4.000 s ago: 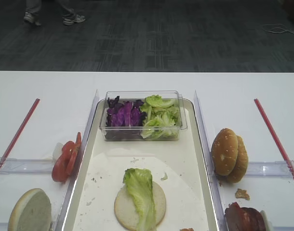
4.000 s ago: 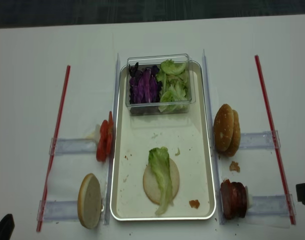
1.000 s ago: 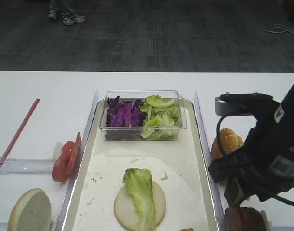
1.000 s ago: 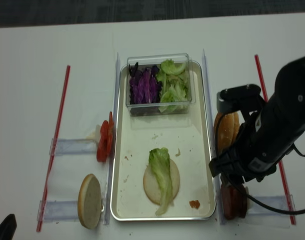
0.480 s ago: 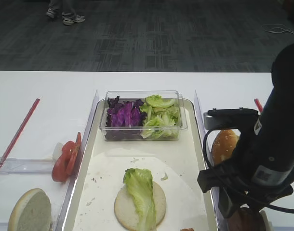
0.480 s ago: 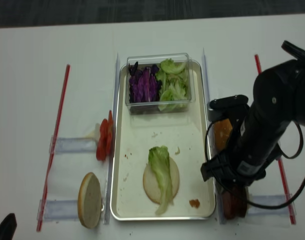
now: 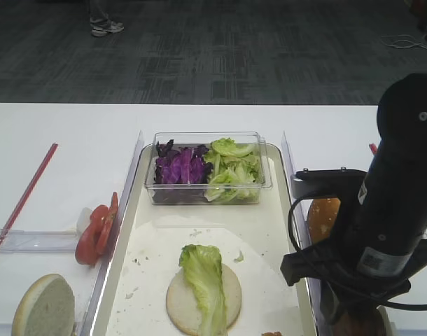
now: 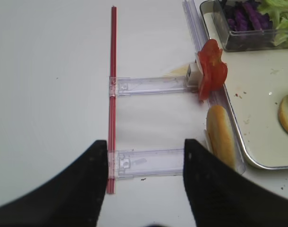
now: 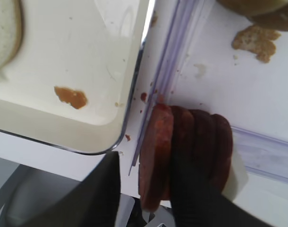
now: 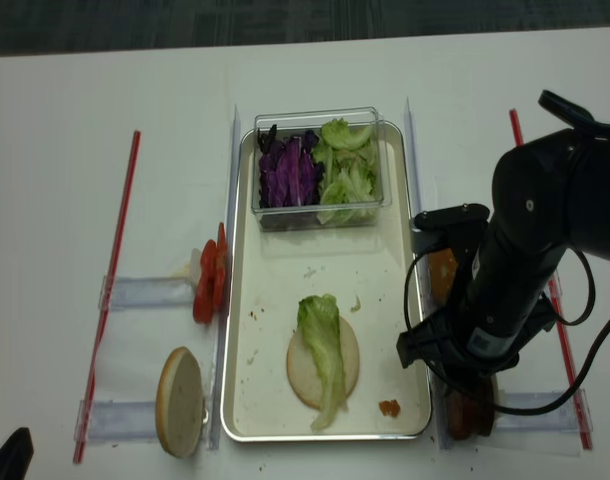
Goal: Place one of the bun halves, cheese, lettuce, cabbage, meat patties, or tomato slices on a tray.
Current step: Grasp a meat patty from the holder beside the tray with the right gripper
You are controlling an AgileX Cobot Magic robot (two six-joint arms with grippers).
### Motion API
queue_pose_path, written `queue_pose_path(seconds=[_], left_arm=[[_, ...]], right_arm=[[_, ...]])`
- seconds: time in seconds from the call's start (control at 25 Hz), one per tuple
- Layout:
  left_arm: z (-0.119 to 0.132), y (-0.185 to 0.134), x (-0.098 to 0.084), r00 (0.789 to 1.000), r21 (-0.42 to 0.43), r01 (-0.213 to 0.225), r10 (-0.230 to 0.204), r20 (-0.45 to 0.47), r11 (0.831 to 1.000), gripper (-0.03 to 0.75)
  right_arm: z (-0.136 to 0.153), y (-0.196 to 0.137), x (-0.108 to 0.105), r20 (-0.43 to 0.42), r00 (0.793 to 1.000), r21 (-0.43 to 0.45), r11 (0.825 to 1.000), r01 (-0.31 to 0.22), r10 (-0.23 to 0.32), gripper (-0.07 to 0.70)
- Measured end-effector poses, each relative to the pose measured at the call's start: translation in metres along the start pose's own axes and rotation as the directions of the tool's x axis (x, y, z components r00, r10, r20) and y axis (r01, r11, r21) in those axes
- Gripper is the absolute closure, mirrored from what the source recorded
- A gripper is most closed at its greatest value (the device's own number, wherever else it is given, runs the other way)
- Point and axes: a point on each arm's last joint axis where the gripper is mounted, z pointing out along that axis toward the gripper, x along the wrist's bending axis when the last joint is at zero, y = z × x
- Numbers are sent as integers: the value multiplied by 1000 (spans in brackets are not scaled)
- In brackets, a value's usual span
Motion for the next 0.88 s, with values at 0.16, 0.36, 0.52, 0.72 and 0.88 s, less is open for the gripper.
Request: queue_pose_path(seconds=[0.16,0.36,0.52,0.72,0.88], left_arm=[[0,0,0,1000,0,0,0,0,1000,366],[0,0,0,1000,0,0,0,0,1000,366],[0,0,0,1000,0,0,0,0,1000,366],[0,0,0,1000,0,0,0,0,1000,366],[0,0,0,1000,0,0,0,0,1000,366]], right_arm=[[0,0,0,0,1000,0,1000,-4,4,437],[0,0,0,0,1000,2,1000,-7,7,526],[0,0,-1,7,1000,1,1000,-2,2,549],[0,0,-1,11,1000,3,1000,1,-1,552],[0,-1,-1,12,1000,7,1000,3,-3,552]])
